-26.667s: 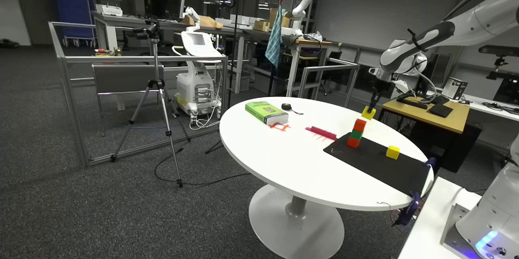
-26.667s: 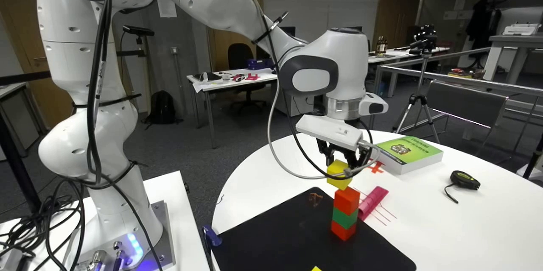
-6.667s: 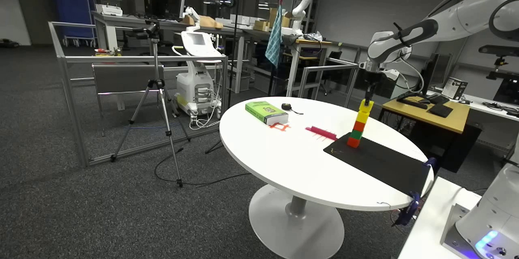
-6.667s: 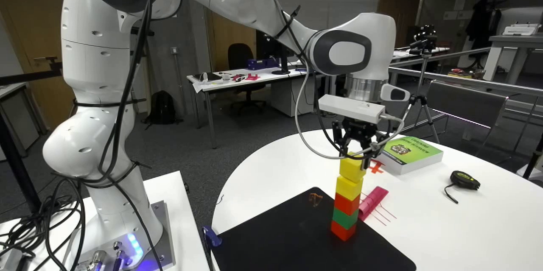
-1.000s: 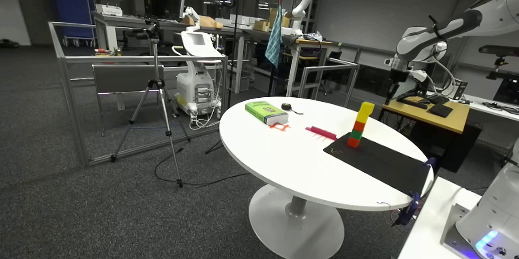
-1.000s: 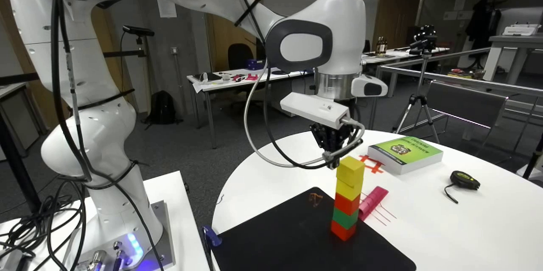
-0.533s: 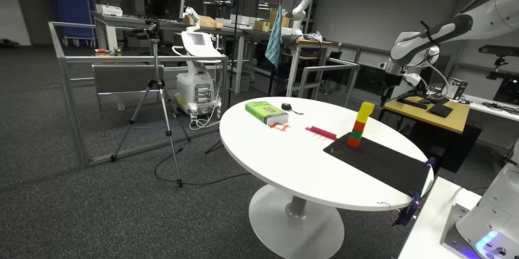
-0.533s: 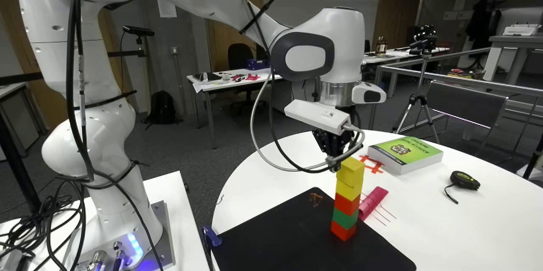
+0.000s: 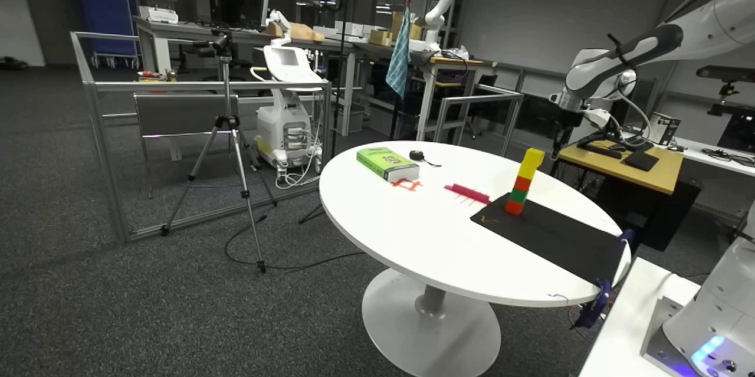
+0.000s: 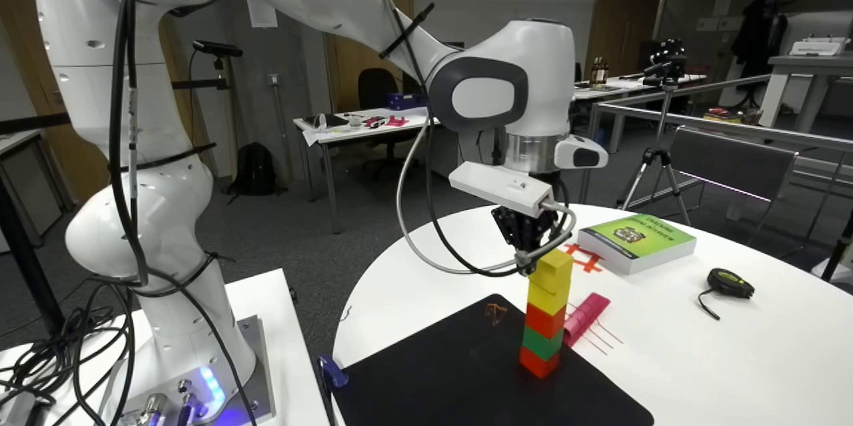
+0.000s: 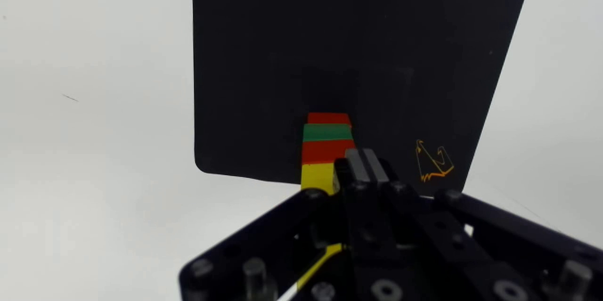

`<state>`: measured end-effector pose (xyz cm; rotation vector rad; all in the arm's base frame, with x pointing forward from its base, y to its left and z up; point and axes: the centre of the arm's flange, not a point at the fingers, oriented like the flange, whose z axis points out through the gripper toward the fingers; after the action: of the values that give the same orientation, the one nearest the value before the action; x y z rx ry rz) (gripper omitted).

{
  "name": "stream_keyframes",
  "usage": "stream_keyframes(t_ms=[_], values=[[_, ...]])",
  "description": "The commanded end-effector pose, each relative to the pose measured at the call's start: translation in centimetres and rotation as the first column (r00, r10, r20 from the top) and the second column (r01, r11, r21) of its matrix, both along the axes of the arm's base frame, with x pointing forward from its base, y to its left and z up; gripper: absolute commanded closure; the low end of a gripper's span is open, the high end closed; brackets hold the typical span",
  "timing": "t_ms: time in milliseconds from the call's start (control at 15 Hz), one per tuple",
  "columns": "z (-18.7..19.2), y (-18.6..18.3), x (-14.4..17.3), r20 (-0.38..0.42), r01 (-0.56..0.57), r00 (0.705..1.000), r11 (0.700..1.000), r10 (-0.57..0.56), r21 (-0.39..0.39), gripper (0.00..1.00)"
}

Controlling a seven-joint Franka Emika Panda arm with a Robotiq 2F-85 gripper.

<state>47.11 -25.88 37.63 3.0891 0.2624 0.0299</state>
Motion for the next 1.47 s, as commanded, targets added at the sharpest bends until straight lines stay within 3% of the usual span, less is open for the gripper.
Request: stream_keyframes(t_ms=[0,1400], values=[[0.2,-0.3,0.8,0.012,-0.002,1.0,1.0,0.002,-0.03,1.0],[0.3,-1.2,2.2,0.017,-0.064,0.998,0.996,0.065,-0.059,1.0]])
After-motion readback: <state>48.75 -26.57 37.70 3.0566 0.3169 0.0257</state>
